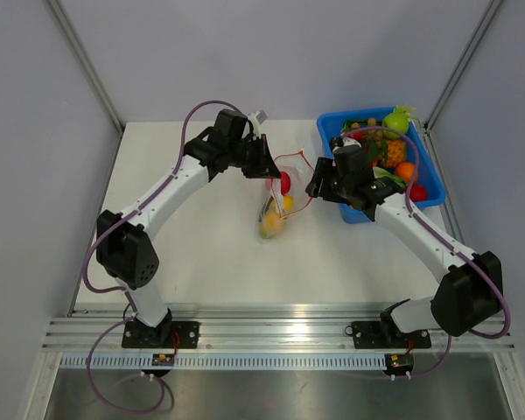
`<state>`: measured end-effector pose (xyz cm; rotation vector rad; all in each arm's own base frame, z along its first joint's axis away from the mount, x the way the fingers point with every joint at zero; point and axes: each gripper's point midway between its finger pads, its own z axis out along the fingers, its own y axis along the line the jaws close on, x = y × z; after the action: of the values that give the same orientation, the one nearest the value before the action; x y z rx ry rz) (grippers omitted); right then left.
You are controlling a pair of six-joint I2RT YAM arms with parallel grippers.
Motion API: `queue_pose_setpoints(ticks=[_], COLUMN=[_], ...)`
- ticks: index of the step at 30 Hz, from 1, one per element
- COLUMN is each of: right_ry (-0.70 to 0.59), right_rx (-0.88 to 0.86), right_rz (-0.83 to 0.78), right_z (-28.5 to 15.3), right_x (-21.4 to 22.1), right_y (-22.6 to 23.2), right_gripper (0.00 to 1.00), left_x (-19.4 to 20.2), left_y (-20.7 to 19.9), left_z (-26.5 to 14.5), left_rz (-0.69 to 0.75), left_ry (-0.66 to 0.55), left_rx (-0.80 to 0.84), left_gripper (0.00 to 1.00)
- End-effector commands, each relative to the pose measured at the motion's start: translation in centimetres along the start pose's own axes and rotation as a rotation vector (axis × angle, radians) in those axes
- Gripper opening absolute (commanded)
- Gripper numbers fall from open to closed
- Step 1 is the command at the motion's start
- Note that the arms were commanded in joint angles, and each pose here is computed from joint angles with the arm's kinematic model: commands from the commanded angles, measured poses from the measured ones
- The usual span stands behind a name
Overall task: Place the food in the zip-top bag and seal the zipper
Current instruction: Adjust the zipper food storage bag at the center of the board, then pick up the fake fruit from the bin.
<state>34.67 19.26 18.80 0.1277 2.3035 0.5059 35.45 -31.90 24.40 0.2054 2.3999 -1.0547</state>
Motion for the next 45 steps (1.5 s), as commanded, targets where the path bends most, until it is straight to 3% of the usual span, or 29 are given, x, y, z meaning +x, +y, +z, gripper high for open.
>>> queue_pose_setpoints(ticks=[1,6,10,19,29,41,45], right_ry=[-0.145,-0.264,-0.353,-0.398,-0.32,-0.279,-0.257], right_rx=[0.017,0.081,0.168,0.344,0.417,0.405,0.392], right_rz=[-0.048,-0.053,0.033,0.125,0.152,0.125,0.137], right_z=[-2.3,-5.1,-5.6,-0.8,6.3,9.2,10.1], right_x=[-4.5,-9.5,-14.1,-20.7,-22.1,-22.9,-22.2], right_y=[0.9,-0.8,-6.0,-14.7,-20.6,-21.3,-21.4], right_gripper=[0.66,0.67,0.61,0.6,0.58,0.56,0.51], left_x=[-0.5,-1.1,-1.3,-1.3,-1.3,-1.3,-1.3], left_y=[-0.3,-0.9,-1.2,-1.2,-1.1,-1.1,-0.9], left_z=[0.4,0.4,0.7,1.3,1.5,1.9,2.0], left_rz=[0.021,0.023,0.022,0.016,0.026,0.019,0.019], left_ry=[-0.021,-0.029,-0.027,-0.015,-0.006,0.002,0.004], left_rx=[0.026,0.041,0.056,0.066,0.062,0.073,0.066], left_gripper=[0.0,0.0,0.0,0.0,0.0,0.0,0.0])
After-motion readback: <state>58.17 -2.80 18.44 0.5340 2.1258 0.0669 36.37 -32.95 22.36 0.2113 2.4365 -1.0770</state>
